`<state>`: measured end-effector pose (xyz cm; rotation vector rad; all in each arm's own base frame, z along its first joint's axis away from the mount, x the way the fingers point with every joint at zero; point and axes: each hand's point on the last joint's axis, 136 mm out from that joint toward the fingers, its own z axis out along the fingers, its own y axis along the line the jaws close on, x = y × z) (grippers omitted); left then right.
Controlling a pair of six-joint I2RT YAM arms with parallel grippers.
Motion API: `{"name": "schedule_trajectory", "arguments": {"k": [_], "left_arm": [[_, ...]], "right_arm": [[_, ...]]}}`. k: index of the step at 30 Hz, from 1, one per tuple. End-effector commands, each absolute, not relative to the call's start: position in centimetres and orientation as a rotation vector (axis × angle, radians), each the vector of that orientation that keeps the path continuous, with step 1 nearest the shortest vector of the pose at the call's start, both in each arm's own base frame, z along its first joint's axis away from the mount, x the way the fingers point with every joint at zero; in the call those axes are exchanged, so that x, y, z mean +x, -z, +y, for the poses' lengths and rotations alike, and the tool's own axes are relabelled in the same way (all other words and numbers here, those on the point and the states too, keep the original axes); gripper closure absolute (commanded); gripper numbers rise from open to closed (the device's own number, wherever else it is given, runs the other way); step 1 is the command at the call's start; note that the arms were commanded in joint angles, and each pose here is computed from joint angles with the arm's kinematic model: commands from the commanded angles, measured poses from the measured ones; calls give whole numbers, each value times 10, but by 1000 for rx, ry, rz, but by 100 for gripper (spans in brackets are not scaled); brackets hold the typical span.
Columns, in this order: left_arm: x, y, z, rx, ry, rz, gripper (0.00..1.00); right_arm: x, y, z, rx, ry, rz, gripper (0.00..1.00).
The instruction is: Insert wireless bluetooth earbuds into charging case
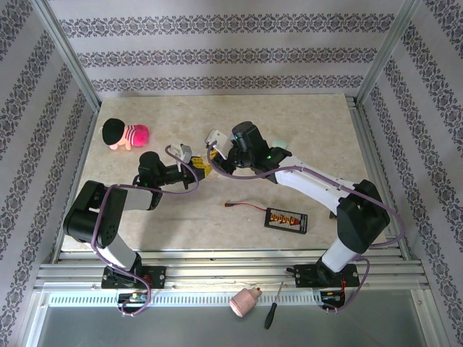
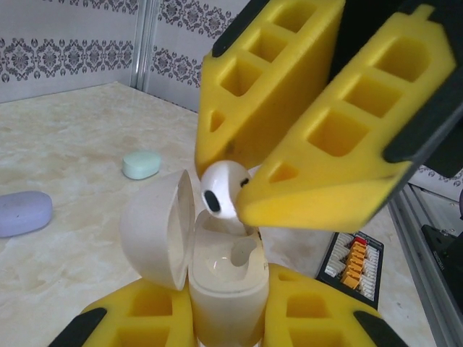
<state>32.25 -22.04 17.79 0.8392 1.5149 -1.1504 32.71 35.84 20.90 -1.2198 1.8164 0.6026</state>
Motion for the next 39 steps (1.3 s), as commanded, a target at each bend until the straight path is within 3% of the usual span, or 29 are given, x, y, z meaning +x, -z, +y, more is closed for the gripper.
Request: {"name": "schedule_trajectory", "arguments": {"k": [1, 9, 15, 23, 39], "left_arm": [[329, -198, -217, 853, 1126, 1438, 91], [326, -205, -217, 859, 1127, 1425, 91], [326, -205, -217, 862, 1128, 1422, 91], [326, -206, -216, 865, 1123, 1414, 91], [324, -207, -215, 857, 1122, 1415, 91]], "right_arm": [[300, -209, 365, -1332, -709, 1771, 79], [303, -208, 358, -1335, -665, 1778, 74], [311, -233, 348, -1219, -692, 1766, 49], [323, -252, 337, -1028, -857, 1821, 27], [339, -215, 340, -1002, -895, 1972, 23]]}}
